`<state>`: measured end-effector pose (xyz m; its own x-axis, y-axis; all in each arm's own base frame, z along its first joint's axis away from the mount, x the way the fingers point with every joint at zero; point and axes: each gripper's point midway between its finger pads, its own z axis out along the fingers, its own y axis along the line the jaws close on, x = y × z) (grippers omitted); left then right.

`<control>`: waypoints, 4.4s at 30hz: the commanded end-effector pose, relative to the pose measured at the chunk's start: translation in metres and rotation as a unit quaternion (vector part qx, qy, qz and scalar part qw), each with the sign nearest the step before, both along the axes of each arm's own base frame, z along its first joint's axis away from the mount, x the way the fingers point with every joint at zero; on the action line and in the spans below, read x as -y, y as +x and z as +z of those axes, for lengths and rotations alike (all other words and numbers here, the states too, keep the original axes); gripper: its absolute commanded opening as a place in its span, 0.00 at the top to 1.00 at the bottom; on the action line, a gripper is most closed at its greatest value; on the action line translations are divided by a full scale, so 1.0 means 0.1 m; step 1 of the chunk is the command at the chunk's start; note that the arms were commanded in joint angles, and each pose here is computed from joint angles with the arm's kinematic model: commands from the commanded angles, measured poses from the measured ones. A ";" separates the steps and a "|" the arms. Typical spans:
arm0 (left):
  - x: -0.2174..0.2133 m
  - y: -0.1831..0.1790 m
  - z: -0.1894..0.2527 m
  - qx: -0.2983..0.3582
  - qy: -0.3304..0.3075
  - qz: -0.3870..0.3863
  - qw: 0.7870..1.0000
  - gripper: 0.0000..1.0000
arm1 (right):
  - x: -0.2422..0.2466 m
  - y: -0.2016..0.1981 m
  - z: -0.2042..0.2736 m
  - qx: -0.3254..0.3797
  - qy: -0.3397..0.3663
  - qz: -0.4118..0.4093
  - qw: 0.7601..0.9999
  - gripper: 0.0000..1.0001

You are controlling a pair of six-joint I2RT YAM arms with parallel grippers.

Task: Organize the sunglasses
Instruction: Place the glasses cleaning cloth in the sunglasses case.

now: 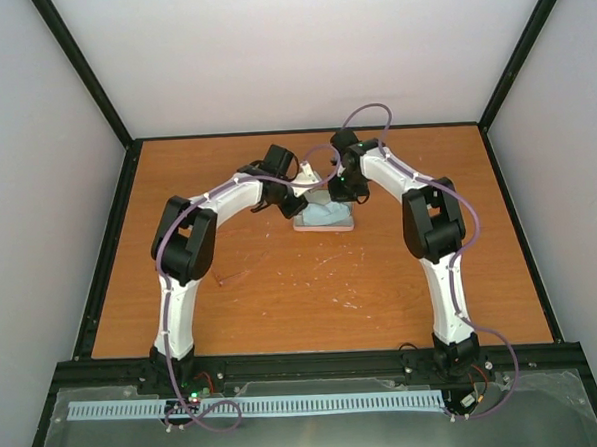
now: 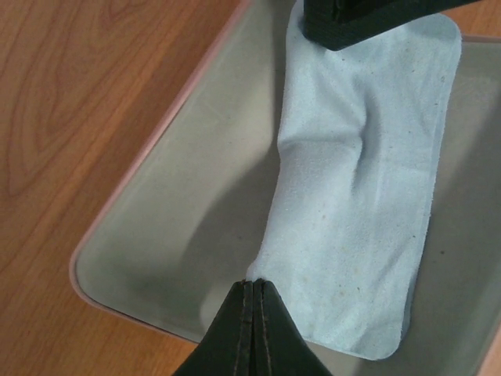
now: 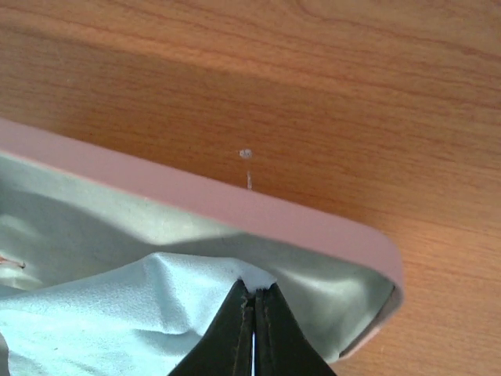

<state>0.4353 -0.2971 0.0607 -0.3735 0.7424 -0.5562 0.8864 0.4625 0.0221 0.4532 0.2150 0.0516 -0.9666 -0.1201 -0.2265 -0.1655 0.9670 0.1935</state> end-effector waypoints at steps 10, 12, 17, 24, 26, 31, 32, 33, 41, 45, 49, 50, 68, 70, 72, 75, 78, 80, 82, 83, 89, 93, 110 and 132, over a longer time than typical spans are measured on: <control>-0.02 0.27 0.02 0.007 -0.005 -0.012 1.000 0.99 | 0.07 0.19 0.05 0.025 -0.011 -0.008 1.000 0.97; -0.04 0.31 0.03 0.009 -0.004 -0.011 1.000 0.99 | 0.08 0.22 0.09 0.032 -0.008 -0.009 0.999 0.97; -0.08 0.38 0.03 0.011 -0.002 -0.010 1.000 0.99 | 0.08 0.28 0.15 0.046 -0.003 -0.011 0.999 0.97; -0.10 0.42 0.02 0.011 -0.002 -0.009 1.000 0.99 | 0.10 0.33 0.22 0.062 0.000 -0.012 0.998 0.97; -0.10 0.44 0.02 0.012 -0.002 -0.008 1.000 0.99 | 0.10 0.34 0.22 0.065 0.000 -0.013 0.998 0.97; -0.08 0.46 0.03 0.014 -0.004 -0.010 1.000 1.00 | 0.13 0.36 0.31 0.086 0.000 -0.020 0.996 0.97; -0.08 0.47 0.03 0.014 -0.004 -0.009 1.000 0.99 | 0.15 0.35 0.33 0.090 0.000 -0.022 0.996 0.97; -0.08 0.48 0.03 0.015 -0.004 -0.009 1.000 0.99 | 0.16 0.36 0.35 0.094 0.000 -0.023 0.995 0.97; -0.07 0.47 0.01 0.010 -0.004 -0.011 1.000 0.99 | 0.22 0.35 0.41 0.109 0.007 -0.032 0.993 0.97; -0.08 0.47 0.00 0.007 -0.002 -0.010 1.000 0.99 | 0.19 0.33 0.31 0.095 0.012 -0.025 0.995 0.97; -0.09 0.47 0.00 0.007 0.002 -0.008 1.000 0.99 | 0.14 0.30 0.18 0.071 0.017 -0.017 0.997 0.97; -0.10 0.47 0.01 0.007 0.001 -0.008 1.000 0.99 | 0.15 0.30 0.17 0.068 0.017 -0.016 0.997 0.97; -0.11 0.49 0.05 0.016 0.006 -0.005 1.000 0.99 | 0.19 0.33 0.08 0.060 -0.001 -0.025 0.998 0.97; -0.11 0.50 0.05 0.018 0.006 -0.005 1.000 0.99 | 0.21 0.34 0.08 0.062 -0.007 -0.027 0.998 0.97; -0.11 0.50 0.06 0.018 0.005 -0.005 1.000 0.99 | 0.22 0.33 0.06 0.058 -0.011 -0.028 0.998 0.97; -0.12 0.50 0.06 0.018 0.007 -0.005 1.000 1.00 | 0.21 0.30 0.02 0.048 -0.010 -0.025 0.998 0.97; -0.13 0.48 0.08 0.017 0.007 -0.004 1.000 0.99 | 0.21 0.28 0.06 0.053 -0.004 -0.029 0.998 0.97; -0.13 0.47 0.09 0.015 0.006 -0.003 1.000 1.00 | 0.21 0.28 0.13 0.062 0.001 -0.031 0.998 0.97; -0.13 0.46 0.11 0.013 0.003 0.000 1.000 1.00 | 0.21 0.28 0.20 0.069 0.005 -0.031 0.997 0.97; -0.13 0.47 0.13 0.014 0.002 0.001 1.000 0.99 | 0.19 0.28 0.22 0.071 0.009 -0.030 0.997 0.97; -0.12 0.37 0.30 0.008 -0.015 0.006 1.000 1.00 | 0.18 0.21 0.40 0.087 0.022 -0.028 0.996 0.97; -0.13 0.17 0.38 0.003 -0.024 0.005 1.000 0.99 | 0.14 0.10 0.53 0.103 0.027 -0.028 0.994 0.97; -0.05 -0.50 0.38 -0.011 -0.026 -0.006 1.000 0.99 | 0.08 -0.41 0.52 0.102 0.025 -0.024 0.994 0.97; -0.04 0.11 0.16 0.012 -0.008 -0.018 1.000 0.99 | 0.12 -0.06 0.10 0.075 -0.006 -0.027 0.997 0.97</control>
<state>0.4301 -0.2958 0.0687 -0.3596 0.7481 -0.5577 0.8977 0.4404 0.0120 0.4342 0.2049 0.0553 -0.9367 -0.0766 -0.3418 -0.1408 0.9758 0.1673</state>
